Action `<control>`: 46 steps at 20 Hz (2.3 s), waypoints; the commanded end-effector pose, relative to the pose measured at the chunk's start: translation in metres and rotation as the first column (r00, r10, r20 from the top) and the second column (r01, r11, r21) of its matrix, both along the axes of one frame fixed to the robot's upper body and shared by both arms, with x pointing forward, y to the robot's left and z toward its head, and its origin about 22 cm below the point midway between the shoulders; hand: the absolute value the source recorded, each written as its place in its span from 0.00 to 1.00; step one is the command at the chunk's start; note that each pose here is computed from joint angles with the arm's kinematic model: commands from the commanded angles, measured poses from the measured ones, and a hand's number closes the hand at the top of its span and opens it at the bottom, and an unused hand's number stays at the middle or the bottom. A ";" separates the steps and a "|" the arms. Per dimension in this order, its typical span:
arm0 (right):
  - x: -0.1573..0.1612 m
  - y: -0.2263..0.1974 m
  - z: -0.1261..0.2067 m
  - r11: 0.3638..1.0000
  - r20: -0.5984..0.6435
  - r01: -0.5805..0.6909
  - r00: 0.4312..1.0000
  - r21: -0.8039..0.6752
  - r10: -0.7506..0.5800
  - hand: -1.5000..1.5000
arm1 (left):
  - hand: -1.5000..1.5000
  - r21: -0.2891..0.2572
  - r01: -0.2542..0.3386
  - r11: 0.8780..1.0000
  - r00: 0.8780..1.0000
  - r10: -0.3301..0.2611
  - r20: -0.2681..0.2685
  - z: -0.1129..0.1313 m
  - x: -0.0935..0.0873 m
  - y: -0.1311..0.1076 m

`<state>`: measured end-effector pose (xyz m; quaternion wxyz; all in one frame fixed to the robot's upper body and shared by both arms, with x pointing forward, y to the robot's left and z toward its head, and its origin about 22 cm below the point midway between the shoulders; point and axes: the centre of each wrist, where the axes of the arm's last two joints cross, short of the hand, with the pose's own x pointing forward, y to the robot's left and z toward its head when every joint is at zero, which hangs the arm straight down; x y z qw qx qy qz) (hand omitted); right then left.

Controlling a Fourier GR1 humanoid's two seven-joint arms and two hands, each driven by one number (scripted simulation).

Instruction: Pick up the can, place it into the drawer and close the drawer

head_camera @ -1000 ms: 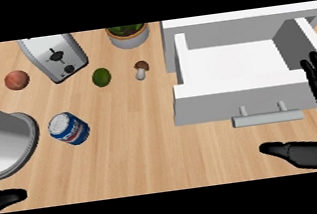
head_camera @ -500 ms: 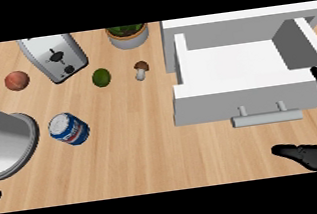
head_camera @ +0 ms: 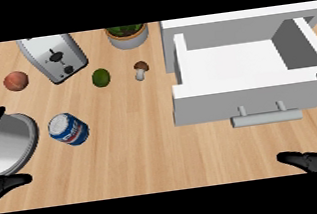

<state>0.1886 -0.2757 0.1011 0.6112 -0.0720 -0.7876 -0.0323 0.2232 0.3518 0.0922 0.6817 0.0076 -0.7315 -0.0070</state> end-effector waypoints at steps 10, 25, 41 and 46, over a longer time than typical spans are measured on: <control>-0.012 -0.008 0.005 1.000 0.032 0.016 0.999 -0.014 -0.016 0.00 | 0.00 0.045 -0.032 0.998 0.996 0.035 -0.081 -0.087 0.002 -0.025; -0.030 -0.006 0.021 1.000 0.022 0.014 1.000 -0.021 -0.013 0.00 | 0.00 0.049 -0.116 0.992 0.985 0.122 -0.123 -0.156 0.027 0.004; -0.021 -0.005 0.040 1.000 0.025 0.004 1.000 -0.030 -0.003 0.00 | 0.00 0.037 -0.153 0.987 0.971 0.158 -0.178 -0.212 0.046 -0.012; -0.049 -0.014 0.034 0.999 0.027 -0.009 1.000 -0.031 0.009 0.00 | 0.00 0.015 -0.143 0.990 0.978 0.144 -0.148 -0.205 0.053 0.007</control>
